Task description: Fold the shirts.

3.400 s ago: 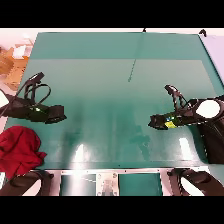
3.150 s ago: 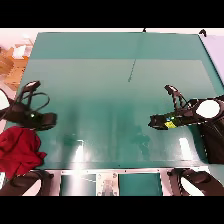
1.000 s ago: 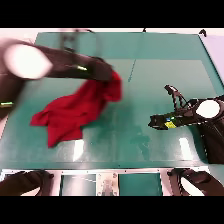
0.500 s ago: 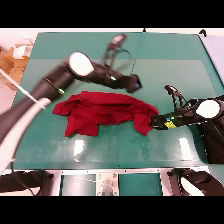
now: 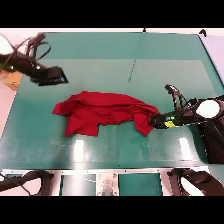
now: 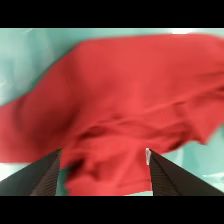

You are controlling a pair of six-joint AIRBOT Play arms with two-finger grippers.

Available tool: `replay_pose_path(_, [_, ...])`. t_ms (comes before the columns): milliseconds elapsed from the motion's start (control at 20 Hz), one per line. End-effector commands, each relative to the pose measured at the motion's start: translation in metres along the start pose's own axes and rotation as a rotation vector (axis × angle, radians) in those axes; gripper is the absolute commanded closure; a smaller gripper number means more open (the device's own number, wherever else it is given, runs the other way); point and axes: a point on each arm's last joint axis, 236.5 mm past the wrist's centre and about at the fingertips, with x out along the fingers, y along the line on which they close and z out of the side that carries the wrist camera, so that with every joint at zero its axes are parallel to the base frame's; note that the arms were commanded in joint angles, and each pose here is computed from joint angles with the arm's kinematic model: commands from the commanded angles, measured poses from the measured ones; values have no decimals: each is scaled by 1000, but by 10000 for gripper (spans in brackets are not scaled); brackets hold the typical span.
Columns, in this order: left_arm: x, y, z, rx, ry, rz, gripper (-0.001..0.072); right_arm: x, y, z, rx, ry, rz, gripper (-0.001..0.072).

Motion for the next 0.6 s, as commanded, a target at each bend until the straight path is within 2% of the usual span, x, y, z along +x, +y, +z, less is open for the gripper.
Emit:
replay_pose_path(0, [43, 58, -25, -71, 45, 63, 100, 0, -1, 13, -1, -54, -2, 666])
replay_pose_path(50, [60, 63, -35, -70, 82, 54, 100, 0, -4, 16, -6, -63, -17, 540])
replay_pose_path(100, [74, 69, -47, -63, 133, 51, 100, 1, -12, 19, -19, -76, -48, 381])
replay_pose_path(200, [95, 77, -62, -50, 208, 42, 100, 2, -27, 22, -5, -76, -100, 347])
replay_pose_path(300, [111, 80, -61, -69, 213, 24, 102, 2, -56, 23, 69, -74, -167, 257])
replay_pose_path(350, [118, 77, -58, -68, 206, -4, 129, 2, -78, 22, 149, -73, -208, 259])
replay_pose_path(400, [122, 69, -55, -59, 193, -46, 340, 3, -96, 18, 223, -70, -219, 259])
replay_pose_path(450, [123, 60, -48, -36, 165, -87, 461, 4, -109, 14, 288, -68, -218, 259])
replay_pose_path(500, [123, 51, -40, -21, 129, -126, 479, 6, -118, 9, 342, -63, -205, 259])
replay_pose_path(550, [123, 46, -33, -26, 104, -148, 678, 10, -122, 6, 369, -68, -182, 258])
